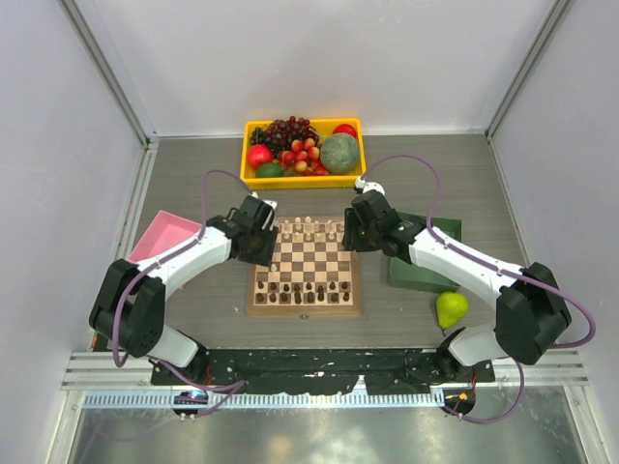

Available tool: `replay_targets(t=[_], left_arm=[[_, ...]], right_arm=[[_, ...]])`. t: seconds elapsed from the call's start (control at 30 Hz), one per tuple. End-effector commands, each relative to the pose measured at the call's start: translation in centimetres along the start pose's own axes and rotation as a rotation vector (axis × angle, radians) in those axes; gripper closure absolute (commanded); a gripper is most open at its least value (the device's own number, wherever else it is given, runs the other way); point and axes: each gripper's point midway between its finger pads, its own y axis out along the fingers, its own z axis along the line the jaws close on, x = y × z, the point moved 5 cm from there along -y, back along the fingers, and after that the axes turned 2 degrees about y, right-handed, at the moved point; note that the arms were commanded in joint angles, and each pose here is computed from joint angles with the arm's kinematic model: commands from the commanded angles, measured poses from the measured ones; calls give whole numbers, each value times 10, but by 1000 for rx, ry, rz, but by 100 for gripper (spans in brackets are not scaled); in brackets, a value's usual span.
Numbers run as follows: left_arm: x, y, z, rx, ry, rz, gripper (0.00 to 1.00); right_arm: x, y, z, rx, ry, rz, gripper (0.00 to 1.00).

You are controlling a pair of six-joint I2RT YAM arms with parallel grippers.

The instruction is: Set up the chess pieces on the board

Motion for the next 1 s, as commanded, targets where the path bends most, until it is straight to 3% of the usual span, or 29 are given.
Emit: replay_targets(t=[0.0, 0.4, 0.57, 0.97], left_arm=[[-1, -6, -12, -41, -4, -57, 56], [14, -21, -11, -15, -32, -131, 54], [20, -33, -20, -83, -19, -172, 52], [0, -10, -39, -115, 51, -56, 57]], right_arm=[[20, -8, 10, 29, 9, -69, 56], [18, -7, 9, 29, 9, -60, 55], [18, -5, 12, 37, 6, -56, 55], [17, -5, 11, 39, 8, -52, 55]])
